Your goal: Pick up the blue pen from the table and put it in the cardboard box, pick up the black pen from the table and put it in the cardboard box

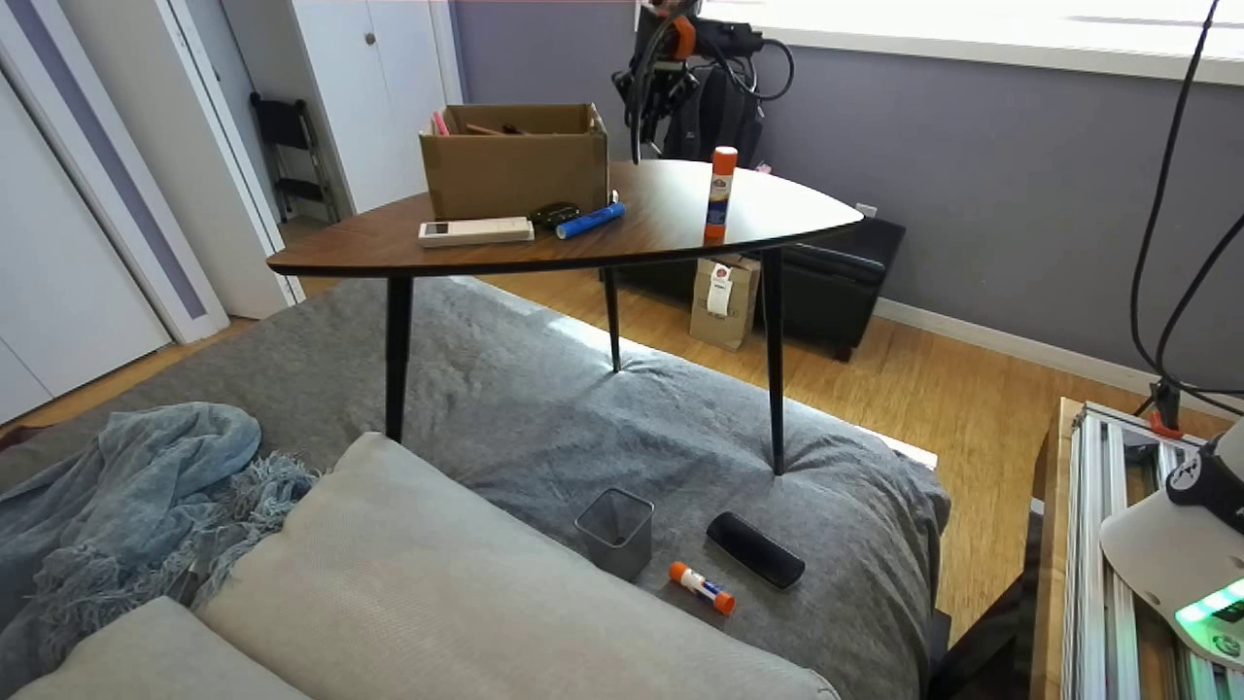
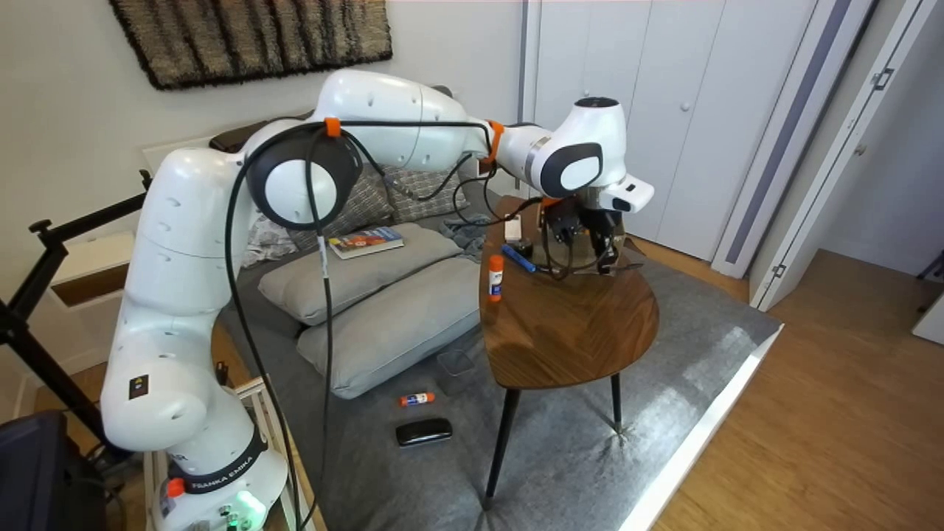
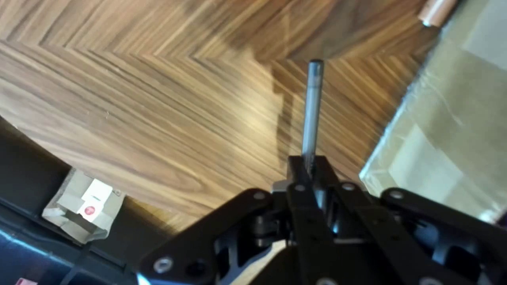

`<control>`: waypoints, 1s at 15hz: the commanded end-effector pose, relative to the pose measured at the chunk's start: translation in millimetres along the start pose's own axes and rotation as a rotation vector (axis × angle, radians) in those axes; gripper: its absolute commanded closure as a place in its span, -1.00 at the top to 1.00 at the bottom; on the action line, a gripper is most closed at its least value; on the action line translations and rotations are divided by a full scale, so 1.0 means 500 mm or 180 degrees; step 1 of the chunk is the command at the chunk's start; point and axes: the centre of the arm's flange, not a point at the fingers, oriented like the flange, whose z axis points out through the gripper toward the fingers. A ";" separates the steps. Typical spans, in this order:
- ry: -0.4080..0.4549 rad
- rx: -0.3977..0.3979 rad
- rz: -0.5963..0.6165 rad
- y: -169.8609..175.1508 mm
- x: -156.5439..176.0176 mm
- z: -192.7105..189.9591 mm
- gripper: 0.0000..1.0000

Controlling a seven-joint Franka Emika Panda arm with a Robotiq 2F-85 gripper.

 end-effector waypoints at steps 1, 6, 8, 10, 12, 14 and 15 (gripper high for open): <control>0.0222 0.0342 -0.0001 -0.008 -0.008 -0.095 -0.96; 0.0293 0.0800 0.0021 -0.063 -0.006 -0.188 -0.96; 0.0197 0.1015 0.0076 -0.090 -0.005 -0.194 -0.96; 0.0101 0.1173 0.0125 -0.112 -0.005 -0.187 -0.96; 0.0020 0.1276 0.0165 -0.127 -0.004 -0.176 -0.96; -0.0047 0.1360 0.0216 -0.133 -0.005 -0.164 -0.96; -0.0092 0.1389 0.0234 -0.136 -0.004 -0.157 -0.96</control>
